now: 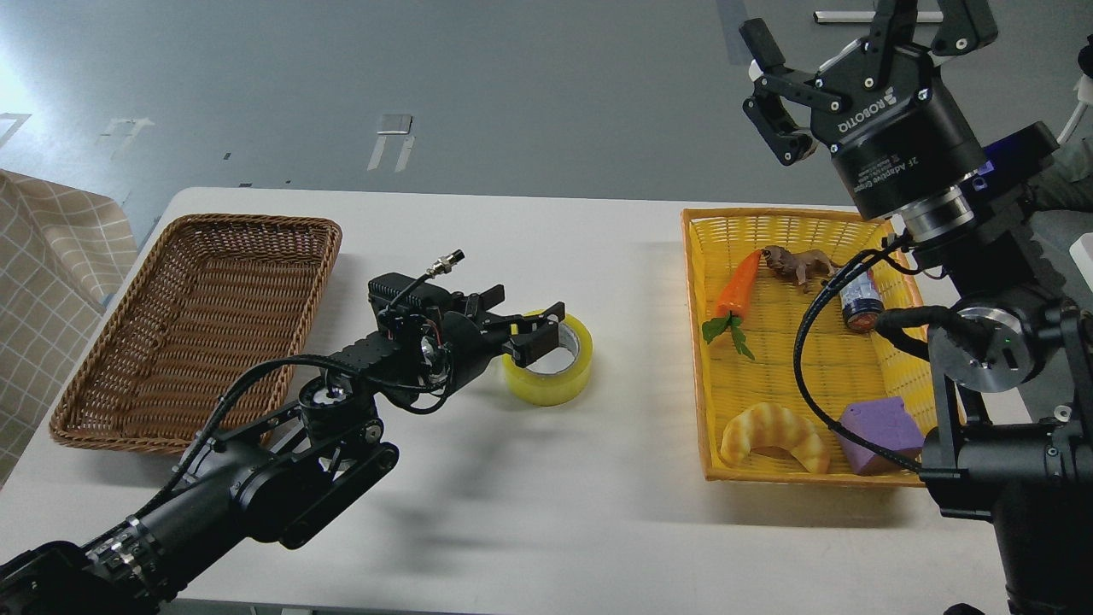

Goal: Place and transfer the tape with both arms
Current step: 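Reach the left gripper toward the tape roll on the table, then close the left gripper on the rim of the tape roll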

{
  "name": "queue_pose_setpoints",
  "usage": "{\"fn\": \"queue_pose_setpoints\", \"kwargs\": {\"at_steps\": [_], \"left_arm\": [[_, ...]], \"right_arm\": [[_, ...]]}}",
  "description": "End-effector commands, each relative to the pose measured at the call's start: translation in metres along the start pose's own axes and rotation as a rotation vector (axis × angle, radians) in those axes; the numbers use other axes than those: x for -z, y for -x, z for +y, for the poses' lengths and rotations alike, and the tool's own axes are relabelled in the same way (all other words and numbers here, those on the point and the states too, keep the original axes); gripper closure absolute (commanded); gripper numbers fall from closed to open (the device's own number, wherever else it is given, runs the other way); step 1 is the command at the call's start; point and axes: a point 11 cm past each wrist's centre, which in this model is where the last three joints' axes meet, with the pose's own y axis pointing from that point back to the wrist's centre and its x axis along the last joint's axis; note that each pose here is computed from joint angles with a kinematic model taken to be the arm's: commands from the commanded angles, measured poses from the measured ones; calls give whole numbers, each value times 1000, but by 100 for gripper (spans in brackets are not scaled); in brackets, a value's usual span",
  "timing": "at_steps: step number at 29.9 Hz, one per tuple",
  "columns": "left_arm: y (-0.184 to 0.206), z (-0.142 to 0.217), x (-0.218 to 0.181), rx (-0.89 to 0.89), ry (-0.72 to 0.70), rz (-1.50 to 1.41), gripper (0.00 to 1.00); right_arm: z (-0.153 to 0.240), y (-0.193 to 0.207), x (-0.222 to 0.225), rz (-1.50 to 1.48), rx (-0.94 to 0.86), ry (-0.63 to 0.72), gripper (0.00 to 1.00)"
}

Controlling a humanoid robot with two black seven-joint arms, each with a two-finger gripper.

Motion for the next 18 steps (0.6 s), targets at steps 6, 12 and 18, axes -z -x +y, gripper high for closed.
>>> {"fn": "queue_pose_setpoints", "kwargs": {"at_steps": [6, 12, 18], "left_arm": [[9, -3, -7, 35, 20, -27, 3], [11, -7, -11, 52, 34, -59, 3], [12, -11, -3, 87, 23, -114, 3]], "right_arm": [[3, 7, 15, 13, -6, -40, 0], [3, 8, 15, 14, -5, -34, 0], [6, 6, 14, 13, -13, -31, 0]]}}
